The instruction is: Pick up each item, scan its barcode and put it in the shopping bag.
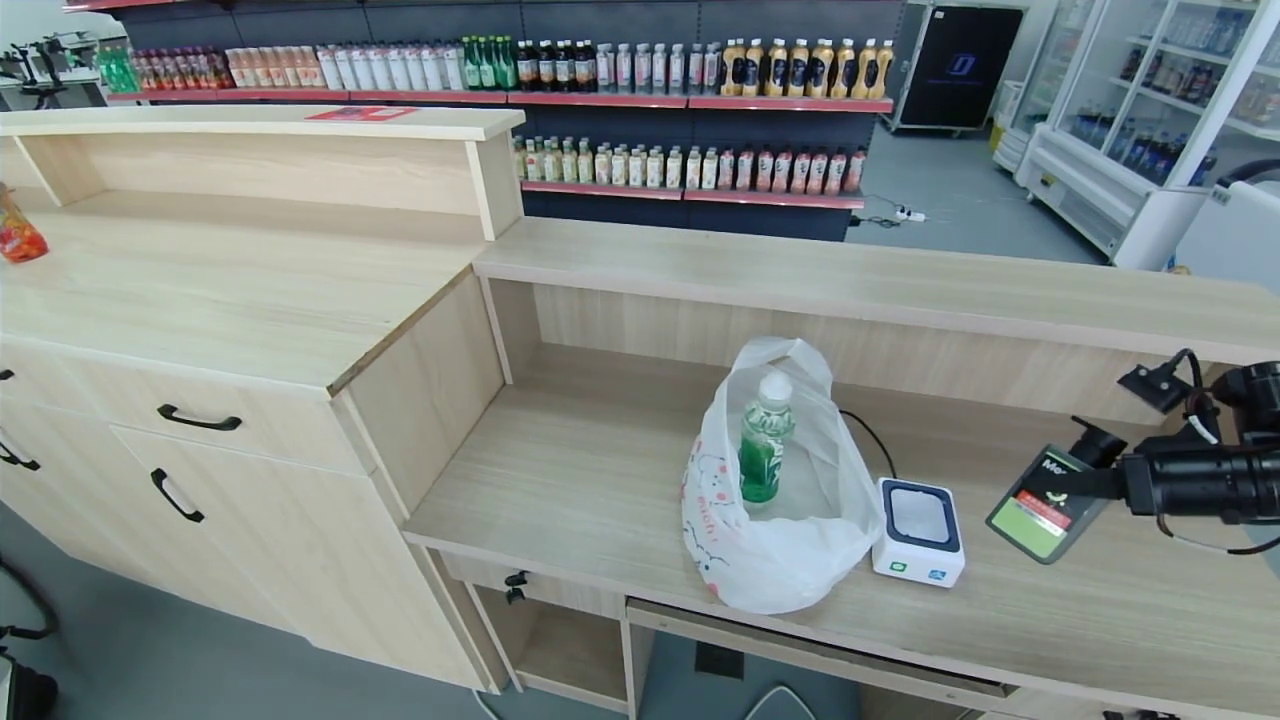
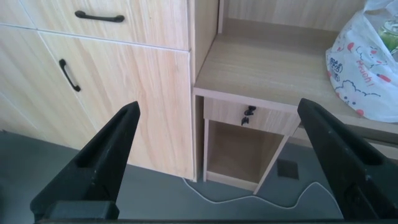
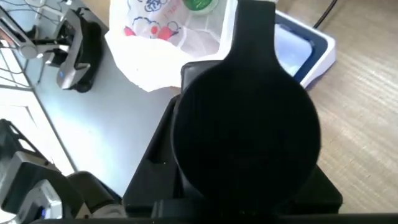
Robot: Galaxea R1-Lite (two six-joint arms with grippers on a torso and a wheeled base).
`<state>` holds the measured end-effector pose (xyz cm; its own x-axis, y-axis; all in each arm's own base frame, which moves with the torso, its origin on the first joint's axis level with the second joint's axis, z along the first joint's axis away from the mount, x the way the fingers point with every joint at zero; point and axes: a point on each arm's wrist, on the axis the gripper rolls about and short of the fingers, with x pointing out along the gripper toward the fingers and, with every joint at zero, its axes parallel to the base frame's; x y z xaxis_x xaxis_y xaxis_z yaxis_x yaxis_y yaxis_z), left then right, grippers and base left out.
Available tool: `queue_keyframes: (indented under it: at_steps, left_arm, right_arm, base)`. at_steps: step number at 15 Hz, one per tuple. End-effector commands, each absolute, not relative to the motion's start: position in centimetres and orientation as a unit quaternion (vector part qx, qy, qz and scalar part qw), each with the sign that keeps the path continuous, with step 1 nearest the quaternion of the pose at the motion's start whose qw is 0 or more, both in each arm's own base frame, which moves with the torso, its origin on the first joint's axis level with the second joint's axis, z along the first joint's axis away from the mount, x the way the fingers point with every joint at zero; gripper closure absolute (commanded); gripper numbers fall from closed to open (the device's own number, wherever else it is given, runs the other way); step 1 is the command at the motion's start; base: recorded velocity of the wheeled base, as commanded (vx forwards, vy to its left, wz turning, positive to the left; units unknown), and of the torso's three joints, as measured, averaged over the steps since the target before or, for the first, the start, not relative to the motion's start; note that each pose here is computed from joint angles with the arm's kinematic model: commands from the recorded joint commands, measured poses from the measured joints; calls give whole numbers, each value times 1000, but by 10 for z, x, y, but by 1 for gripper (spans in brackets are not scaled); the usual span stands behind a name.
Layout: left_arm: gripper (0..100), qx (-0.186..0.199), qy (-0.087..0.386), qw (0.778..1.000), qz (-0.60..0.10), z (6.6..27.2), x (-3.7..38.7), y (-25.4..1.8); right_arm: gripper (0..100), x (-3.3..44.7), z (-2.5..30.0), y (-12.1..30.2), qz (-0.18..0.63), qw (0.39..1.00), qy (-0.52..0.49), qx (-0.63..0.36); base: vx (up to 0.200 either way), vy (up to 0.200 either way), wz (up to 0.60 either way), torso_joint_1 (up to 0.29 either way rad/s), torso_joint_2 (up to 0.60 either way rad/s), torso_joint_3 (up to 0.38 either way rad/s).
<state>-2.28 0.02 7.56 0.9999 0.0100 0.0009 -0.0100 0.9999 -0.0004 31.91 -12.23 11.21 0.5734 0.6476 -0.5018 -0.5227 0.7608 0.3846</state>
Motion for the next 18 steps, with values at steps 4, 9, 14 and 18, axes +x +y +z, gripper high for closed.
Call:
queue_keyframes:
  at_steps: [4,9,14,18]
  left_arm:
    - [0,0,-1,1000,5,76,-23,0]
    - [0,-1,-1,1000,5,76,-23,0]
    - [0,-1,-1,1000,5,76,-23,0]
    - [0,-1,0,1000,5,75,-23,0]
  right_arm:
    - [100,361,102,-119,357,880,303,74]
    - [100,380,94,-96,393,866,303,64]
    - [100,385,82,-92,394,861,316,60]
    - [100,389,77,-89,396,861,317,44]
  base:
    - [0,0,0,0,0,0]
    - [0,0,0,0,0,0]
    - [0,0,0,0,0,0]
    - [0,0,0,0,0,0]
